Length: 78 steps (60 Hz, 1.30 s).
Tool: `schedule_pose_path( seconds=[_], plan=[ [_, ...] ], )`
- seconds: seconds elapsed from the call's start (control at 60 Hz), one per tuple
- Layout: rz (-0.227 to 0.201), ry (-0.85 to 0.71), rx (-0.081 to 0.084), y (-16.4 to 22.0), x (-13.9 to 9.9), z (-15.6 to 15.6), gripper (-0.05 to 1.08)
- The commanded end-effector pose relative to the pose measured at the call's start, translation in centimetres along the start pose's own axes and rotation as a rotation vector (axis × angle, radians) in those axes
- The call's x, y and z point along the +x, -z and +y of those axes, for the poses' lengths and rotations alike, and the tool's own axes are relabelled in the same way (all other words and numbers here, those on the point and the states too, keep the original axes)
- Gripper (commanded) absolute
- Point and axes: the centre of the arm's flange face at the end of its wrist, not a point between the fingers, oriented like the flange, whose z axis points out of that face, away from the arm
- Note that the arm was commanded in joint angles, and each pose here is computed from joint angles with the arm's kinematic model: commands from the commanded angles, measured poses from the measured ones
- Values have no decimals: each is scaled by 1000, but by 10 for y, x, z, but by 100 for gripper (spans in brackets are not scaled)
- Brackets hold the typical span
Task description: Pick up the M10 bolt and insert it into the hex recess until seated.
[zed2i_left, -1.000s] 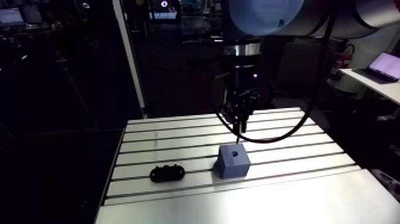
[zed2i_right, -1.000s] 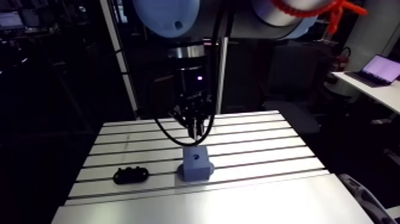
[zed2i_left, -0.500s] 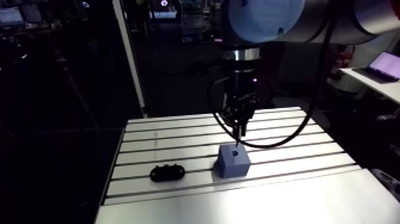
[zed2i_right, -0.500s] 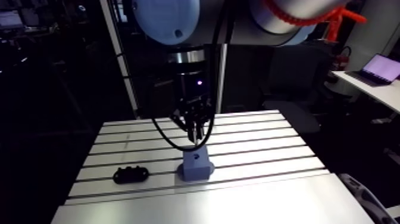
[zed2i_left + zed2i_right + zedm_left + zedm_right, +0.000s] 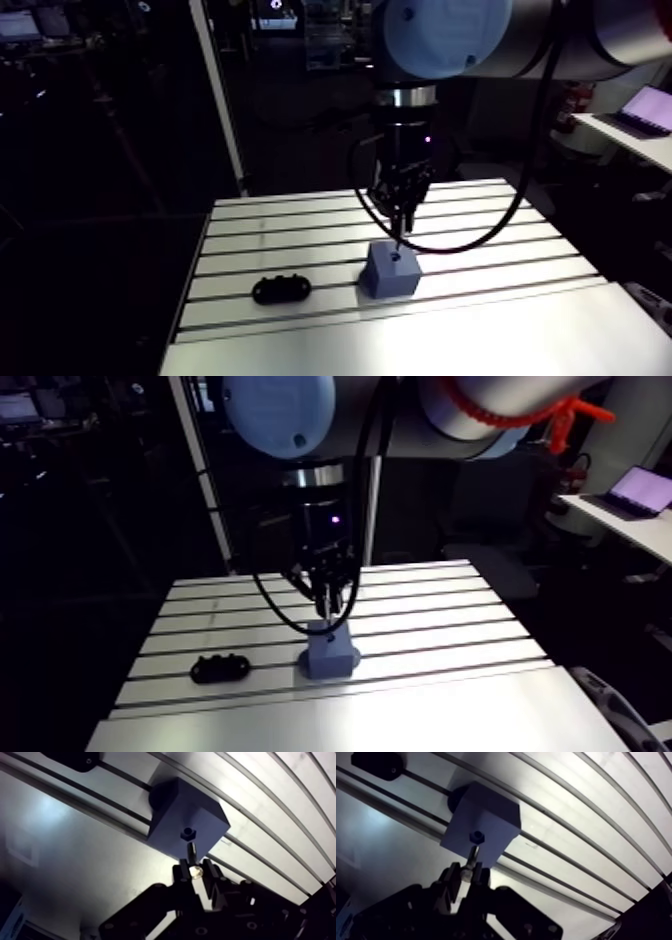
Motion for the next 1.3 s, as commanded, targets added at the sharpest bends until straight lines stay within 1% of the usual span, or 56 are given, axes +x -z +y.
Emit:
schedule_pose_path(
  seconds=[0.017, 0.233, 0.5, 1.3],
  plan=[
    [6, 1, -5, -3, 2, 0, 108],
    [1, 1, 0, -7, 3, 1, 108],
    [0, 3, 0, -7, 4, 0, 108],
    [-10, 3, 8, -13, 3, -2, 108]
  ],
)
